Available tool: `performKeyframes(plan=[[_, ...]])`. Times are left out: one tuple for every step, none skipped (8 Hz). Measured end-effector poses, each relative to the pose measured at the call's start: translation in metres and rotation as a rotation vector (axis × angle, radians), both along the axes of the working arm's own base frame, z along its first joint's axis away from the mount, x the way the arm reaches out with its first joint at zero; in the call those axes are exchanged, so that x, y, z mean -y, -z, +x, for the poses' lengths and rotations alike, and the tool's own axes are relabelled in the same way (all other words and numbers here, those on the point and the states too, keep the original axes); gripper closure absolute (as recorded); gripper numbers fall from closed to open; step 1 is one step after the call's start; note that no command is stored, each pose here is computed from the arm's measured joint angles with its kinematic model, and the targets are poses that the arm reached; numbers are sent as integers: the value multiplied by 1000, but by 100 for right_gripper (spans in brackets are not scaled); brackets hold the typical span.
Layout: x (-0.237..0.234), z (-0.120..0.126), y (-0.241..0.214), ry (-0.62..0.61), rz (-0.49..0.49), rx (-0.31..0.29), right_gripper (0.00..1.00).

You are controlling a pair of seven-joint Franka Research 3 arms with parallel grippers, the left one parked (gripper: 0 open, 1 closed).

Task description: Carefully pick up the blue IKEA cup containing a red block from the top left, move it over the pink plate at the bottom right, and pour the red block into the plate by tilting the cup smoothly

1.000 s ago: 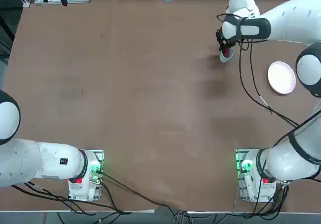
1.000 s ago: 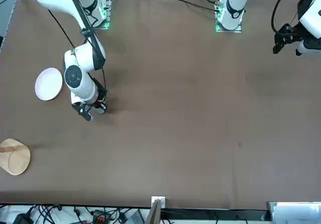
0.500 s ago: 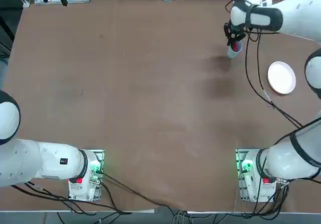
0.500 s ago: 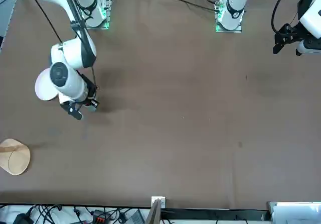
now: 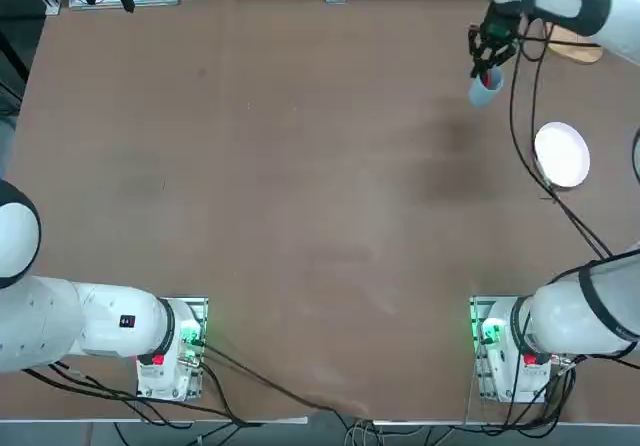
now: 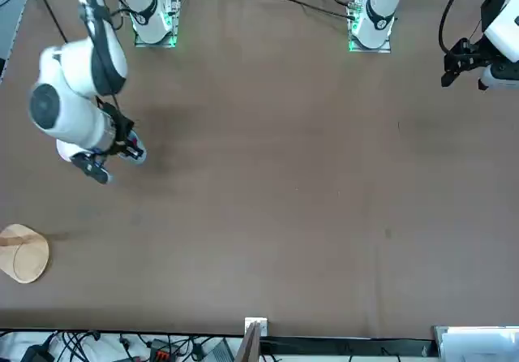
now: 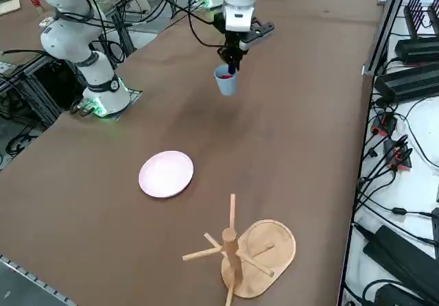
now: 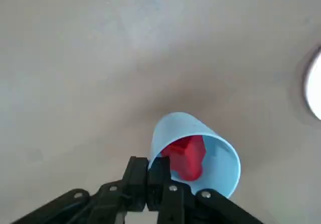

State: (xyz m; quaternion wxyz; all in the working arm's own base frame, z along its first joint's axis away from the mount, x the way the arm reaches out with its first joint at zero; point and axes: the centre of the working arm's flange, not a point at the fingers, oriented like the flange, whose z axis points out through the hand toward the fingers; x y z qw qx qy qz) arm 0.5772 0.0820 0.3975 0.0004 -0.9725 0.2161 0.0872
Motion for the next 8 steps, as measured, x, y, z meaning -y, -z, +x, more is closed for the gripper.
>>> performKeyframes(plan=[[11, -6, -13, -19, 3, -10, 98], [24, -10, -22, -44, 8, -14, 98], [38, -14, -27, -71, 16, -15, 98], [55, -17, -29, -94, 24, -16, 98], [71, -20, -31, -116, 32, -15, 98], [88, -23, -31, -148, 43, -16, 98], [107, -27, -29, -186, 58, -20, 98], [127, -32, -26, -230, 79, -24, 98]])
